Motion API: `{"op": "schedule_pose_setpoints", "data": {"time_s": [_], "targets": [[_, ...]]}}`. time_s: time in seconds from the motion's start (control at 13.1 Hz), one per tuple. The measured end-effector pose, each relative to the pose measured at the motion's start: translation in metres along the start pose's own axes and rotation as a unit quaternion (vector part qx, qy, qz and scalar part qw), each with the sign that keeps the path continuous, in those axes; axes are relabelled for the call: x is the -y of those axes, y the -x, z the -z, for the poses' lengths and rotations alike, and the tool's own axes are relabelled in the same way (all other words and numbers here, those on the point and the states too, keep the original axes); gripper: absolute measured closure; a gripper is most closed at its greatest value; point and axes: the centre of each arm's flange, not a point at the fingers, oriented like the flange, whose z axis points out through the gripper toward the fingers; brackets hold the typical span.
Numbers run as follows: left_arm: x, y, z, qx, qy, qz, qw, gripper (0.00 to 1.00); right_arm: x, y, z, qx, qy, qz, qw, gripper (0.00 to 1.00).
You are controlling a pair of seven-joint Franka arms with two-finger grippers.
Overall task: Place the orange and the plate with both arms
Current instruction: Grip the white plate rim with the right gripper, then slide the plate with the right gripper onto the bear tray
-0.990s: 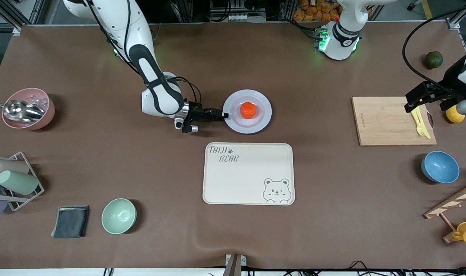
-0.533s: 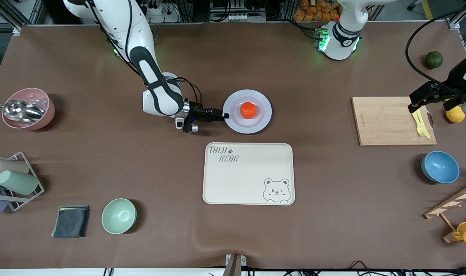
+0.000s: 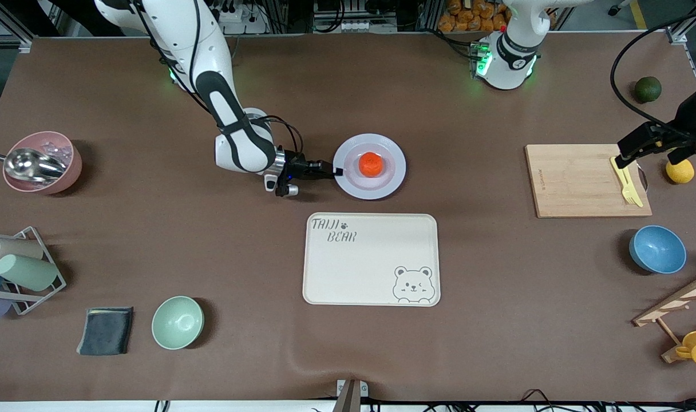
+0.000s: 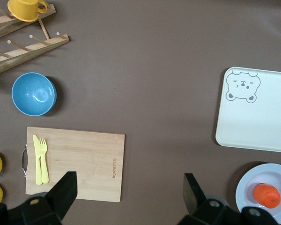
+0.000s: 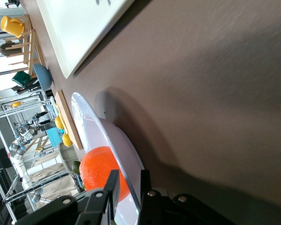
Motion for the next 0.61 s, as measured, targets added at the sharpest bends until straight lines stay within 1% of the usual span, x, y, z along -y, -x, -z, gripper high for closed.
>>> {"op": "schedule_pose_setpoints", "data": {"time_s": [0.08,0.15,0.46,0.61], "targets": [[0.0,0.0,0.0,0.0,0.0,0.0,1.0,0.0,0.003,0.001,-0.002,0.001,-0.008,0.0,1.0,0.9],[0.0,0.0,0.0,0.0,0.0,0.0,1.0,0.0,0.007,0.001,-0.002,0.003,-0.017,0.003,1.0,0.92],[0.0,0.0,0.0,0.0,0.0,0.0,1.0,0.0,0.011,0.0,-0.002,0.002,-0.02,0.005,1.0,0.92],[0.0,0.0,0.0,0.0,0.0,0.0,1.0,0.0,0.02,0.0,-0.001,0.004,-0.031,0.011,0.999,0.94]]}}
